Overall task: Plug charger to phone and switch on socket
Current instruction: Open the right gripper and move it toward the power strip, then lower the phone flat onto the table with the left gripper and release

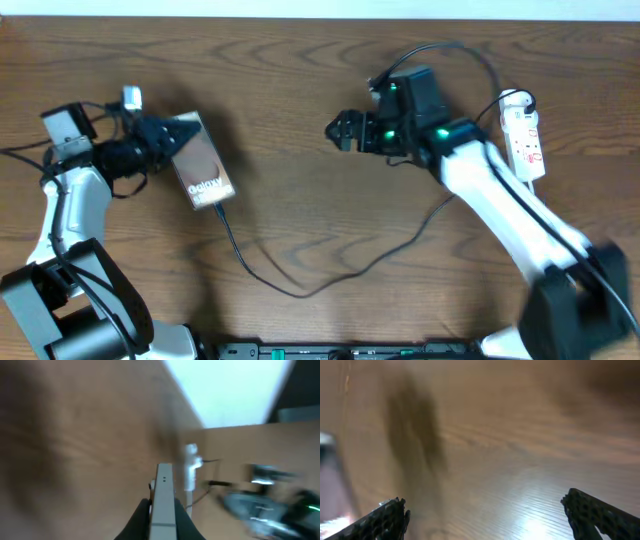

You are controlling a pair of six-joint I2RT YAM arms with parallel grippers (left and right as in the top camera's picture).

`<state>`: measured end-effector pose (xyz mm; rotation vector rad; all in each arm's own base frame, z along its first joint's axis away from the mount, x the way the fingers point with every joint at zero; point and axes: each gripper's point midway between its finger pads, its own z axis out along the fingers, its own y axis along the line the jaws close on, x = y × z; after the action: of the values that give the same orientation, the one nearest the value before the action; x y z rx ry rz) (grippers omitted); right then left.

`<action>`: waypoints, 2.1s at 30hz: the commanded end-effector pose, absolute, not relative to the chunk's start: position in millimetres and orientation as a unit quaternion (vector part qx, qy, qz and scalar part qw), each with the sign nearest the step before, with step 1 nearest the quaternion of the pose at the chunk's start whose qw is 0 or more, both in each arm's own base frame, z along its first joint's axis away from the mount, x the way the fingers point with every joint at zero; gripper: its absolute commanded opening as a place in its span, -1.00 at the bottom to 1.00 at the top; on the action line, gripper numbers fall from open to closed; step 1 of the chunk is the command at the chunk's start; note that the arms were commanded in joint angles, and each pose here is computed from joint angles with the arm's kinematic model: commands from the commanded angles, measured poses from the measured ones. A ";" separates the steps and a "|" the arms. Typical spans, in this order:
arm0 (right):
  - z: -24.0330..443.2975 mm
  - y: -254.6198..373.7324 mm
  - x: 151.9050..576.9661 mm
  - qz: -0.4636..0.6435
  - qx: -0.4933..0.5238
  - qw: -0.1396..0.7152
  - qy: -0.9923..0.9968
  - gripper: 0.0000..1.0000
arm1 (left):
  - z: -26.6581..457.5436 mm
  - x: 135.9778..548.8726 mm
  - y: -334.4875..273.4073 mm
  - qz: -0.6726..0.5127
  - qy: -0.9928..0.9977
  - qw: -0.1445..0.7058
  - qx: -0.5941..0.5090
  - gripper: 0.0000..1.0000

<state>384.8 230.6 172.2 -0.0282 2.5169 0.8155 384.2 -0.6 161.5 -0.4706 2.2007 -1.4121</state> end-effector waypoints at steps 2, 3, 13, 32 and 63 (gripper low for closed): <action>208.7 195.1 383.0 0.199 0.014 0.328 0.923 0.98 | 122.9 381.9 -20.3 -0.418 0.869 0.228 -0.135 -0.85; 211.6 195.1 379.6 0.198 0.013 0.329 0.923 0.99 | 117.2 381.7 -26.6 -0.407 0.877 0.222 -0.130 -0.85; 205.2 198.6 369.9 0.192 0.006 0.312 0.930 0.98 | 56.5 394.1 -75.0 -0.395 0.897 0.156 -0.124 -0.85; 203.3 197.1 369.2 0.188 0.007 0.310 0.932 0.99 | 0.3 386.7 -69.7 -0.371 0.910 0.103 -0.156 -0.85; 203.1 197.1 369.0 0.187 0.007 0.310 0.932 0.99 | -6.4 379.2 -66.6 -0.356 0.915 0.088 -0.166 -0.39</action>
<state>369.5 196.7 202.0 0.0326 2.4661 0.5098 388.3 -72.9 6.9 -0.4491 2.6697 -1.1321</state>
